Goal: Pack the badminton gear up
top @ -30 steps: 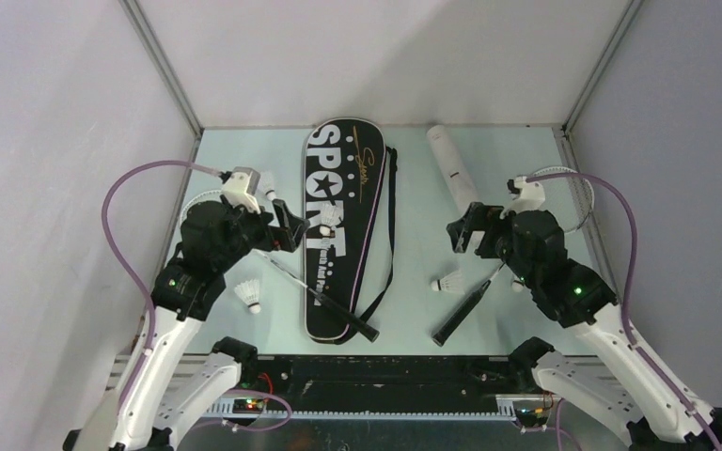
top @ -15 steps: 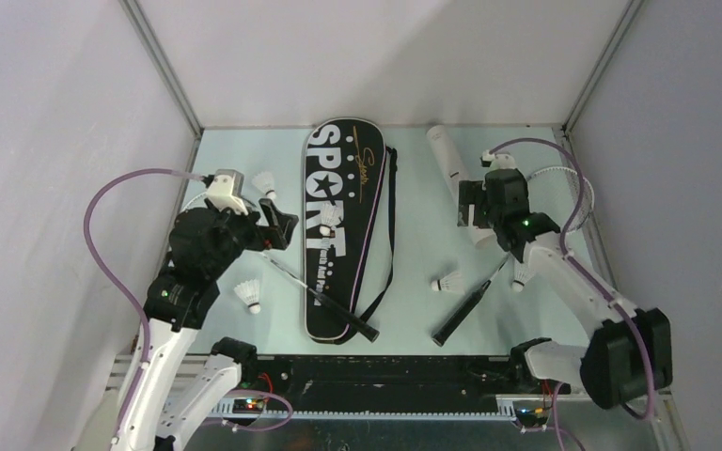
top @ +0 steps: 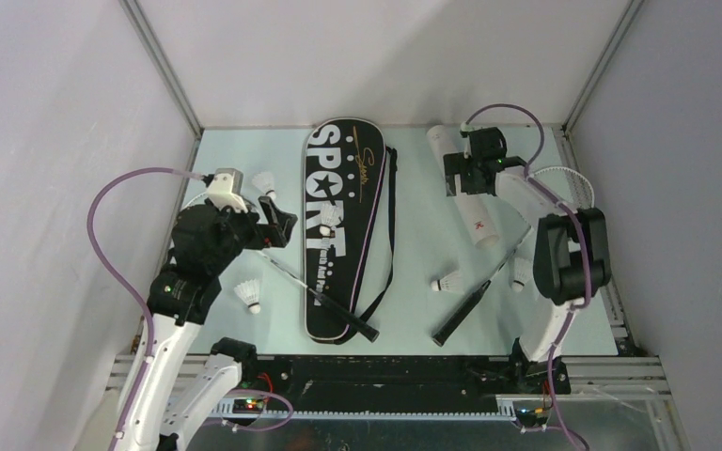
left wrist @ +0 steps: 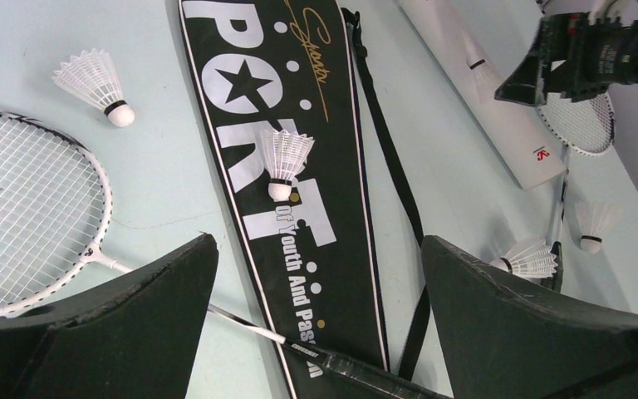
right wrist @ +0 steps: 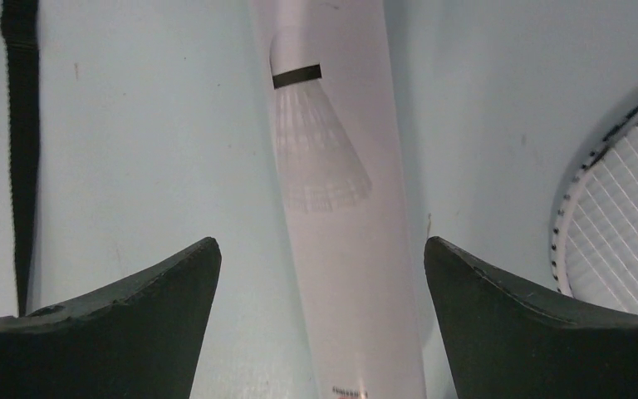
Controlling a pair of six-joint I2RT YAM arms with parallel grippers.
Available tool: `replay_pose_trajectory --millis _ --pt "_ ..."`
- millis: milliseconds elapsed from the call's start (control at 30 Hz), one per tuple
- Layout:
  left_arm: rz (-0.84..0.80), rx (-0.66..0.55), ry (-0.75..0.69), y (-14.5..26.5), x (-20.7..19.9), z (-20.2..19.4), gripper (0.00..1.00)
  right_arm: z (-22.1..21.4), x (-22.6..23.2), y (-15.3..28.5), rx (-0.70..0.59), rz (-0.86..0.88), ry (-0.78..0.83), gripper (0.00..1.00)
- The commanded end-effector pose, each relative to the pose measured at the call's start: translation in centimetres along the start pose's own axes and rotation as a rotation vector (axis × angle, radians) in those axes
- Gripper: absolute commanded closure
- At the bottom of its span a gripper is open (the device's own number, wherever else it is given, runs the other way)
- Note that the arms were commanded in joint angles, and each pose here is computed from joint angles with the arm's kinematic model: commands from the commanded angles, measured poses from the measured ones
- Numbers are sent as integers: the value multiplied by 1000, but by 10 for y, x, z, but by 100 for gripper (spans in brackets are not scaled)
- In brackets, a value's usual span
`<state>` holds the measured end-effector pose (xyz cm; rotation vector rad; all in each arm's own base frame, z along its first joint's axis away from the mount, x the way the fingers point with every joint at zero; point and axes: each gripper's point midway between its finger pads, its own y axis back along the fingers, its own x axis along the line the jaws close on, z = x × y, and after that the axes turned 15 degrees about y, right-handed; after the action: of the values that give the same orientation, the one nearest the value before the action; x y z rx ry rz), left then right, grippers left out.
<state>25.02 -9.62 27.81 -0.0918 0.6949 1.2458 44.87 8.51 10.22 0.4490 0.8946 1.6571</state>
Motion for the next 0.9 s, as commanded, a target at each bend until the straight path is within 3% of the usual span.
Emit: replay_pose_trajectory --millis 0,467,533,733,867 --pt "-28 -35 16 0 -6 9 0 4 -6 -20 49 -1 34 5" --pt "-99 -47 -1 -4 -13 7 0 -32 -7 -52 182 13 9 15" --pt "-119 -61 -14 -4 -13 6 1 -33 -6 -51 184 24 2 19" --pt "-125 -163 -26 -2 -9 13 1 -17 -6 -32 136 42 0 46" --pt "-154 -212 -51 -1 -12 19 4 -5 -7 -11 97 51 -3 56"
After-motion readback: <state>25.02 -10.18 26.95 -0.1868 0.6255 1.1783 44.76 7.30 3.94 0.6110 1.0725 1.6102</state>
